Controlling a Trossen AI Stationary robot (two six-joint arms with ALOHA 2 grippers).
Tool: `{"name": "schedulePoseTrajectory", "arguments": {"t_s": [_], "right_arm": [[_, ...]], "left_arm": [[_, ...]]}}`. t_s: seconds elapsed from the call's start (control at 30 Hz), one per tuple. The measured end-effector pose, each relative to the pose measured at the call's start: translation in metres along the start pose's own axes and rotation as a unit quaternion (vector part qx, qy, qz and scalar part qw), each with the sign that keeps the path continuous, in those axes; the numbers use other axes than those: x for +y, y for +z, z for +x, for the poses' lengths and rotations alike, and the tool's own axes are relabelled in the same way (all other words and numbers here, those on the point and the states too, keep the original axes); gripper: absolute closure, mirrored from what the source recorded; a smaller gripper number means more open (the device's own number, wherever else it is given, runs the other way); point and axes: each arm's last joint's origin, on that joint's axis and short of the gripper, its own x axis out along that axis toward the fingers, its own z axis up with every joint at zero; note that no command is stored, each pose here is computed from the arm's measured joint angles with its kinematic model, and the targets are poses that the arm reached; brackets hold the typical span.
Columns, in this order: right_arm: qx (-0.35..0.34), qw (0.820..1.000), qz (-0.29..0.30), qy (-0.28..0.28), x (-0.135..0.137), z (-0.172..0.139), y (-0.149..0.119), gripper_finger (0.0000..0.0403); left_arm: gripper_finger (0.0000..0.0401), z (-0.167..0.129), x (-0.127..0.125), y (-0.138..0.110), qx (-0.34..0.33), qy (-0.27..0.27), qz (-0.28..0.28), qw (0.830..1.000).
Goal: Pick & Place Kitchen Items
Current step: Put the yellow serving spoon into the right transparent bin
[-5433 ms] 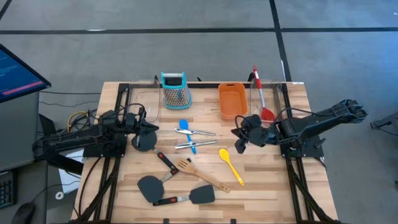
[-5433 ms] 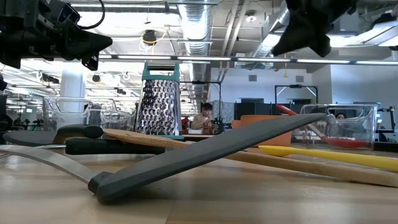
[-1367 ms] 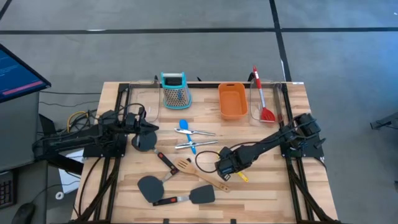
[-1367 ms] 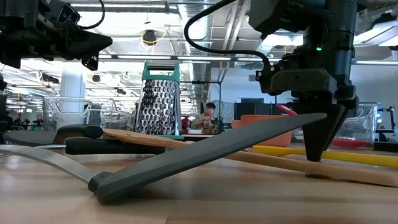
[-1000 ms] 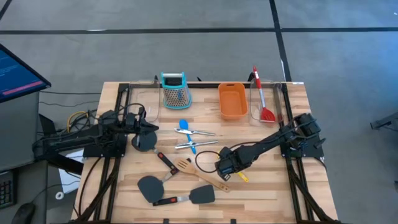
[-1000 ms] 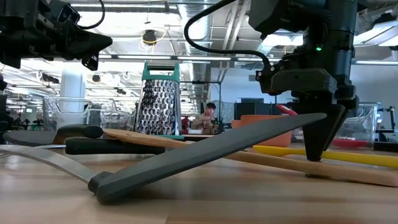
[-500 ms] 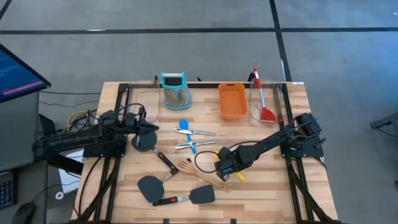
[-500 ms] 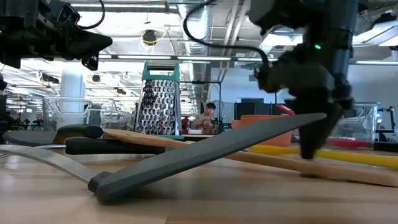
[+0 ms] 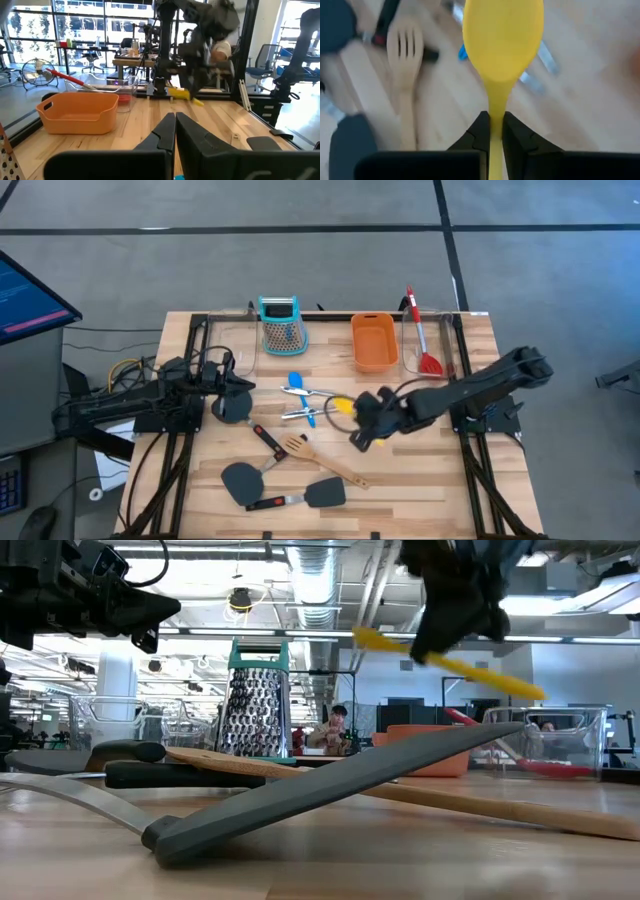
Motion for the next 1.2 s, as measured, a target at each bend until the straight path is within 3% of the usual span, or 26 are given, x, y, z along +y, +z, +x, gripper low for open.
{"name": "schedulePoseTrajectory", "arguments": {"t_s": [0.37,0.7,0.97,1.2], "right_arm": [[-0.108,0.985,0.025,-0.133,-0.067,-0.063,0.027,0.0386],[-0.183,0.951,0.076,-0.237,-0.124,-0.094,0.049,0.0386],[-0.195,0.913,0.12,-0.338,-0.158,-0.092,0.062,0.0386],[-0.137,0.894,0.145,-0.4,-0.184,-0.054,0.054,0.0386]], "left_arm": [[0.0398,0.0,0.0,0.0,0.0,0.0,0.0,1.0],[0.0398,0.0,0.0,0.0,0.0,0.0,0.0,1.0],[0.0398,0.0,0.0,0.0,0.0,0.0,0.002,1.0],[0.0398,0.0,0.0,0.0,0.0,0.0,0.002,1.0]]}}
